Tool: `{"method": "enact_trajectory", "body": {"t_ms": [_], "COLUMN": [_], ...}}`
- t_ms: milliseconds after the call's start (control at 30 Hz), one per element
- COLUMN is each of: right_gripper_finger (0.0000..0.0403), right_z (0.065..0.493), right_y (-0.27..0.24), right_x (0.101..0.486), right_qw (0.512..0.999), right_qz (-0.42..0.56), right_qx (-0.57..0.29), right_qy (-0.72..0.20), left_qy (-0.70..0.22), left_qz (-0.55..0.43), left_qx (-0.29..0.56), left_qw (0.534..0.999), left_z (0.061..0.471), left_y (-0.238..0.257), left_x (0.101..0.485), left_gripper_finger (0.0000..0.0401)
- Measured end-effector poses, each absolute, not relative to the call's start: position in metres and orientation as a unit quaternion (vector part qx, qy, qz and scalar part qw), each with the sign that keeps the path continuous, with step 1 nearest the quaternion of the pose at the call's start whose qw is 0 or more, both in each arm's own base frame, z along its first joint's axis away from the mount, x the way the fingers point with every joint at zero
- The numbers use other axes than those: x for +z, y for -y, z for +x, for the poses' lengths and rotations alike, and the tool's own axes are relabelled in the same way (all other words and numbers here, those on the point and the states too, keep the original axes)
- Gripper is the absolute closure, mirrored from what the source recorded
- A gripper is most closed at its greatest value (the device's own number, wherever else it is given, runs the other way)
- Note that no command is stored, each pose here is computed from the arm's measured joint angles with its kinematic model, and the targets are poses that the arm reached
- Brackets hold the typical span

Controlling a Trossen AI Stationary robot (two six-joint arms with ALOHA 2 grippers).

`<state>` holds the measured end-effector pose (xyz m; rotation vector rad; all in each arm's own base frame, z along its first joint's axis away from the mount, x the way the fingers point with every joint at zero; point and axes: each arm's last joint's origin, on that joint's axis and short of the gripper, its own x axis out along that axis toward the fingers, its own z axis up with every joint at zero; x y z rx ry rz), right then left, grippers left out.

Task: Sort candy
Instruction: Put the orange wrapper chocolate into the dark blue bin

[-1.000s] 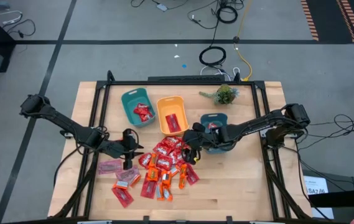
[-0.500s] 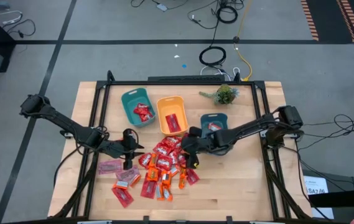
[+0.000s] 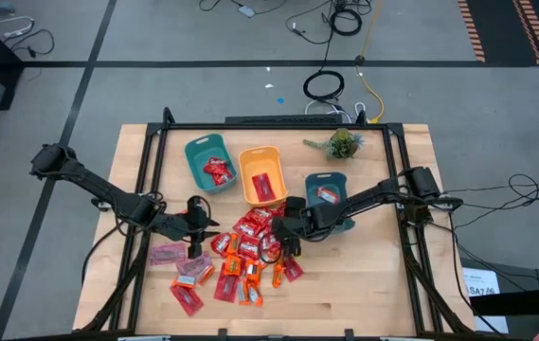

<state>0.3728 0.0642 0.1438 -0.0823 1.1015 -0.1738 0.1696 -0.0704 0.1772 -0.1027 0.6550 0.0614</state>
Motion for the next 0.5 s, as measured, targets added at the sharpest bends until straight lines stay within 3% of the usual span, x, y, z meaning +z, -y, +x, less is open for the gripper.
{"method": "enact_trajectory", "body": {"t_ms": [233,500], "right_gripper_finger": [0.018,0.0292], "right_z": [0.3731,0.3719], "right_y": [-0.064,-0.0639], "right_x": [0.1377,0.1396], "right_qw": [0.84,0.837], "right_qz": [-0.042,-0.042], "right_qx": [-0.083,-0.082], "right_qy": [-0.535,-0.539], "left_qy": [-0.321,-0.321], "left_qz": [-0.051,-0.053], "left_qx": [0.03,0.031], "left_qw": [0.945,0.945], "left_z": [0.1696,0.1696], "left_y": [0.0704,0.0704], "left_x": [0.1772,0.1772], "left_gripper_finger": [0.0273,0.0273]}}
